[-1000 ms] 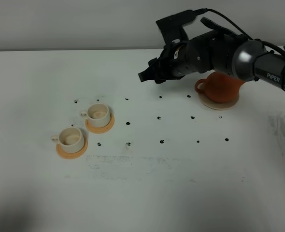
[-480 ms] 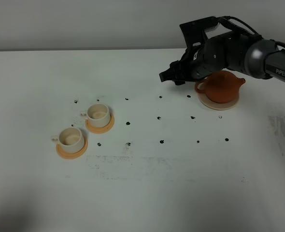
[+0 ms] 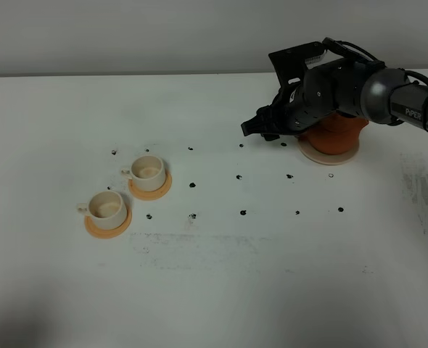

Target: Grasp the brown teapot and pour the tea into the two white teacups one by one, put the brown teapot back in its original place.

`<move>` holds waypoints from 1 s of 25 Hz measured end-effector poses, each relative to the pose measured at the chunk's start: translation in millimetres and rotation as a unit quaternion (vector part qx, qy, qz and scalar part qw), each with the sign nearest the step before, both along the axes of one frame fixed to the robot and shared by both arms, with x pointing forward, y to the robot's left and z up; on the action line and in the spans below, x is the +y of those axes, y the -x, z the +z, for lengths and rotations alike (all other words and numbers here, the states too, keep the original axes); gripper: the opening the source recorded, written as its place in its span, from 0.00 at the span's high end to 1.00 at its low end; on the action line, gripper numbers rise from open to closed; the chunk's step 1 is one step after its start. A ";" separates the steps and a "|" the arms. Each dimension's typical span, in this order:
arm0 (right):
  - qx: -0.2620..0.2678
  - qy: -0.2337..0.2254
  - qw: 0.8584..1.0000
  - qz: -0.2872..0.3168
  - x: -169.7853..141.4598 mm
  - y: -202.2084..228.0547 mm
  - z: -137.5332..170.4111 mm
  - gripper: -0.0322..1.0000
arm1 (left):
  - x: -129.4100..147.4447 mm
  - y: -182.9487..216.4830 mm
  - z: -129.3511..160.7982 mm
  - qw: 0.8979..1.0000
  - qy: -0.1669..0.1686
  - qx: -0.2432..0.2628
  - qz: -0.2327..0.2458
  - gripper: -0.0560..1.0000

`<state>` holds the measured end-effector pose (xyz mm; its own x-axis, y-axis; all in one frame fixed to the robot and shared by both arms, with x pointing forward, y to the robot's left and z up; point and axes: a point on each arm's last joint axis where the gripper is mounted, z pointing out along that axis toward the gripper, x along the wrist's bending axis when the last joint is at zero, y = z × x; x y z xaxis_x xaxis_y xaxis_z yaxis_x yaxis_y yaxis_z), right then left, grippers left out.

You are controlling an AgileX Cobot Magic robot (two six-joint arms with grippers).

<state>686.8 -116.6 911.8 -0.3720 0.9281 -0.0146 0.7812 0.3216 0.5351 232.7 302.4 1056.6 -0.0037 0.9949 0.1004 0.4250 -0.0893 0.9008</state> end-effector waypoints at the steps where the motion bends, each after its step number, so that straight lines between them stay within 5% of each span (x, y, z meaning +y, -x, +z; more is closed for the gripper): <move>1: 0.005 0.002 1.000 0.000 -0.3 0.7 -0.5 0.50 | 0.0 0.0 0.0 1.000 0.000 0.000 0.000 0.47; 18: 0.046 0.021 0.999 -0.001 -3.4 7.4 -4.2 0.50 | 0.0 0.0 0.0 1.000 0.000 0.000 0.000 0.47; 25: -0.003 0.001 1.000 0.006 2.5 6.3 22.4 0.50 | 0.0 0.0 0.0 1.000 0.000 0.000 0.000 0.47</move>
